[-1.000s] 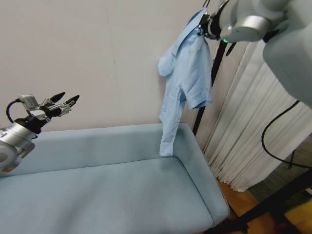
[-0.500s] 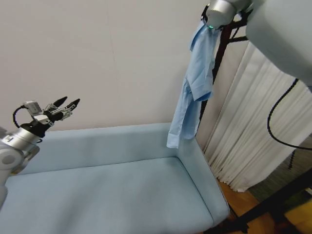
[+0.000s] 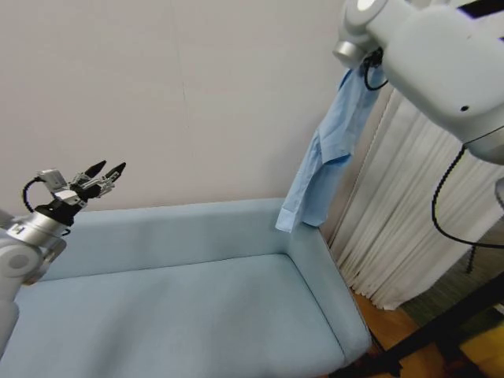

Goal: Pick up the clothes from the sofa and hang them on the clothes hanger.

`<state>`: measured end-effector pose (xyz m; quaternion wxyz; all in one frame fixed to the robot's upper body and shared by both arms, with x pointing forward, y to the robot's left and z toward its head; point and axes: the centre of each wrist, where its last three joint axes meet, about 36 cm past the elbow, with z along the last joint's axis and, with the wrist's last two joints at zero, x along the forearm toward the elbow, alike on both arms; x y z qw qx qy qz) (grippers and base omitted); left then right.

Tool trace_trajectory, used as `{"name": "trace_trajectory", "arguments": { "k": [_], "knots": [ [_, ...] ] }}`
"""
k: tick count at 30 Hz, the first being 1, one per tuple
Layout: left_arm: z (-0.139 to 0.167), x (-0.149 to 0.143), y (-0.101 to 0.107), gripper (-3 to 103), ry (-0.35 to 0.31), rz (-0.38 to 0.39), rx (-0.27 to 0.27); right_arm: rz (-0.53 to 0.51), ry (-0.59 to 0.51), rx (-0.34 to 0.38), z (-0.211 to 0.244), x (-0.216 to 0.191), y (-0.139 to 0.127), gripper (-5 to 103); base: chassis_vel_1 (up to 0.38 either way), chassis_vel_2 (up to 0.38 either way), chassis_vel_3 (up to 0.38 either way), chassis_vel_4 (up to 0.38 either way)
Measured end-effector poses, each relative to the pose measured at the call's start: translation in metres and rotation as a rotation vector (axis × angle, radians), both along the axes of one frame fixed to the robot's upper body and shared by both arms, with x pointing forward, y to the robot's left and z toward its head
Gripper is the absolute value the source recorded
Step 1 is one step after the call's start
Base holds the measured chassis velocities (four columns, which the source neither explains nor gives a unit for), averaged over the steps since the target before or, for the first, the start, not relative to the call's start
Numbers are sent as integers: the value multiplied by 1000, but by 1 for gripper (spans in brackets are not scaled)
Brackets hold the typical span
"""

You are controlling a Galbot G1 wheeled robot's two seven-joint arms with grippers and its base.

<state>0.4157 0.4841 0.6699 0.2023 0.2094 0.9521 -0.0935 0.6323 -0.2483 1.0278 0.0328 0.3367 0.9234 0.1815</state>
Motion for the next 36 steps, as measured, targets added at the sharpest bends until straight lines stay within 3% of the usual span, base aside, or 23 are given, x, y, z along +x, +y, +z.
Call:
{"name": "trace_trajectory", "arguments": {
  "k": [10,14,36],
  "knots": [
    [7,-11,-15,100,91,209,-6,-19,26,-44,-17,35,-50,2,0,0,0,0],
    [2,-16,-25,100,121,252,7,-38,21,-89,-26,47,-63,2,0,0,0,0],
    [-6,-17,-37,100,136,236,14,-95,39,-105,-38,61,-99,2,0,0,0,0]
  ]
}}
